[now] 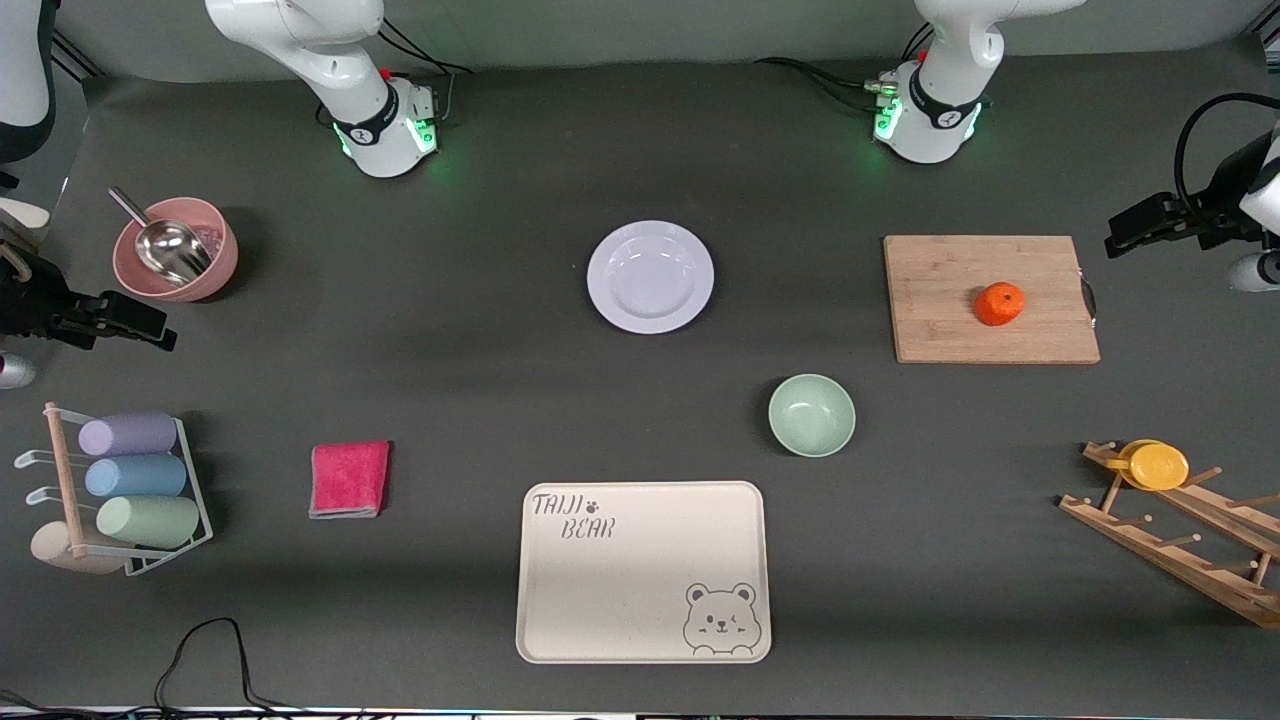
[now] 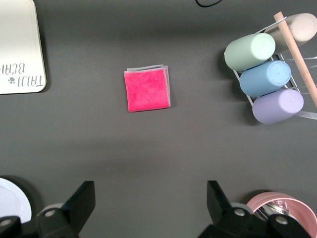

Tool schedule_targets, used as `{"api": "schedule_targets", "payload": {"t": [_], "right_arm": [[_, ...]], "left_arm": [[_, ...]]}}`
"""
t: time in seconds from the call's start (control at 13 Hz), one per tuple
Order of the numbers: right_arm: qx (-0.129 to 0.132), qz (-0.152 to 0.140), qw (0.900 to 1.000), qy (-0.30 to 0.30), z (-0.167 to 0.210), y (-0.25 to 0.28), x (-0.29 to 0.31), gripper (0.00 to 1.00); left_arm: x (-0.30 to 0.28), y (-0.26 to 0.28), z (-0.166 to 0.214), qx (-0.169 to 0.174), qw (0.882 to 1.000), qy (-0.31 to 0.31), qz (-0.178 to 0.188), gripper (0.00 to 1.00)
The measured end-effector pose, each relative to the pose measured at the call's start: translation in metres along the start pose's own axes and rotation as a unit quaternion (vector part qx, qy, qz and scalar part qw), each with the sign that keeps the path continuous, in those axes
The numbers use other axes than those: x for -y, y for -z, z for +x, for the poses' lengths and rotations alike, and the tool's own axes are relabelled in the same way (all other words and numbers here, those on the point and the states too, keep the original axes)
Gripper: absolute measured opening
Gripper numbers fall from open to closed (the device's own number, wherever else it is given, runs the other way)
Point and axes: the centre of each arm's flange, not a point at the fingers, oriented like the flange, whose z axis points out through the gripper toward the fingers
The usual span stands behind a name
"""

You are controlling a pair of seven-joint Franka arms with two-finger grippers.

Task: Place orange and plate with both arms

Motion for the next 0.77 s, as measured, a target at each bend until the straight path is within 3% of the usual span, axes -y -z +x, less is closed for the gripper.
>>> {"api": "schedule_targets", "payload": {"t": [0.77], "right_arm": [[0.0, 0.0, 1.0, 0.0, 0.0, 0.0, 0.0, 1.0]], "left_arm": [[0.0018, 0.0003, 0.0, 0.0, 1.0, -0.008, 0.002, 1.0]]}}
